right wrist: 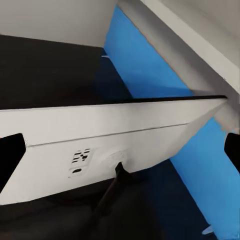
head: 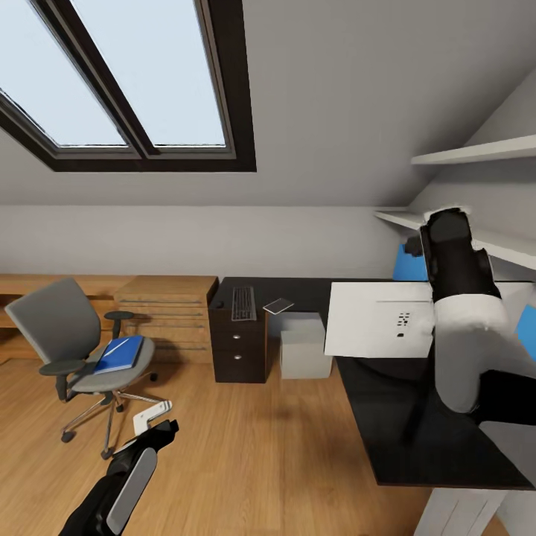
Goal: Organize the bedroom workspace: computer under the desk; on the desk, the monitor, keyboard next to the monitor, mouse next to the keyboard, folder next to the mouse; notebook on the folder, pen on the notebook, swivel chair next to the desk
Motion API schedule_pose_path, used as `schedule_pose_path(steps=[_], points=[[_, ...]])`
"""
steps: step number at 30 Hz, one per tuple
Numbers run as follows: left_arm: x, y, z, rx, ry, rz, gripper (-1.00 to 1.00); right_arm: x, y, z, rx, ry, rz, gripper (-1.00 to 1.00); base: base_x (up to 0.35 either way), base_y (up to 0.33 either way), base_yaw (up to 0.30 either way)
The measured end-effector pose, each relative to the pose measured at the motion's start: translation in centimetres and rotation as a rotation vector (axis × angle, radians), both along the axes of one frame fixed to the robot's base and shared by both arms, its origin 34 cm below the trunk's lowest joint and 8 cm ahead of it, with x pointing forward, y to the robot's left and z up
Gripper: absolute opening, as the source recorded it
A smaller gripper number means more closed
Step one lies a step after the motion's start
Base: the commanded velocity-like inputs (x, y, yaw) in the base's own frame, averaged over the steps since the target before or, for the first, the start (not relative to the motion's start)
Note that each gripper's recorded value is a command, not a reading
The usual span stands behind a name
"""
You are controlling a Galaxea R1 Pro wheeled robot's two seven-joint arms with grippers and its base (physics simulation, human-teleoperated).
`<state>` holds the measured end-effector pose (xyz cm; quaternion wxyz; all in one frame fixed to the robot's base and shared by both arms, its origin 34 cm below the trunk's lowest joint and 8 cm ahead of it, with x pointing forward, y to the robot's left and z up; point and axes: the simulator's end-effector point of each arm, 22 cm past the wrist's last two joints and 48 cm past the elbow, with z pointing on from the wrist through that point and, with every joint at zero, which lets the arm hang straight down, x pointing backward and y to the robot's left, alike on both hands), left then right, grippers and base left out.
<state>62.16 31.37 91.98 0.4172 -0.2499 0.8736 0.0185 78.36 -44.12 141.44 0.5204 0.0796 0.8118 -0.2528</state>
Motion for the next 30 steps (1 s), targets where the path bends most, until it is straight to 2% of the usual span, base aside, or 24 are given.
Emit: schedule_pose_path(steps=[1, 3, 4, 7, 13, 21, 30], points=[[0.0, 0.0, 0.0, 0.0, 0.0, 0.0, 1.0, 0.2, -0.5, -0.7, 0.027, 0.021, -0.003, 1.0, 0.0, 0.0, 0.0], [0.0, -0.1, 0.0, -0.001, -0.001, 0.0, 1.0, 1.2, -1.3, -4.9, 0.16, 0.122, 0.003, 1.0, 0.068, 0.0, 0.0], [0.0, -0.1, 0.1, -0.002, -0.003, -0.001, 1.0, 1.7, -0.3, -8.6, 0.257, 0.216, 0.033, 1.0, 0.175, 0.0, 0.0], [0.0, -0.2, 0.0, -0.003, -0.002, -0.002, 1.0, 1.9, 0.4, -9.7, 0.294, 0.248, 0.05, 1.0, 0.26, 0.0, 0.0], [0.0, -0.3, 0.0, -0.004, -0.002, -0.003, 1.0, 1.9, -0.3, -6.5, 0.291, 0.172, 0.046, 1.0, 0.258, 0.0, 0.0], [-0.1, -0.3, -0.1, -0.005, 0.001, -0.003, 1.0, 2.6, 2.2, -6.0, 0.308, 0.175, 0.151, 1.0, 0.299, 0.0, 0.0], [-0.1, -0.3, -0.1, -0.006, 0.002, -0.003, 1.0, 2.7, 2.8, -5.7, 0.281, 0.183, 0.17, 1.0, 0.308, 0.029, 0.0]])
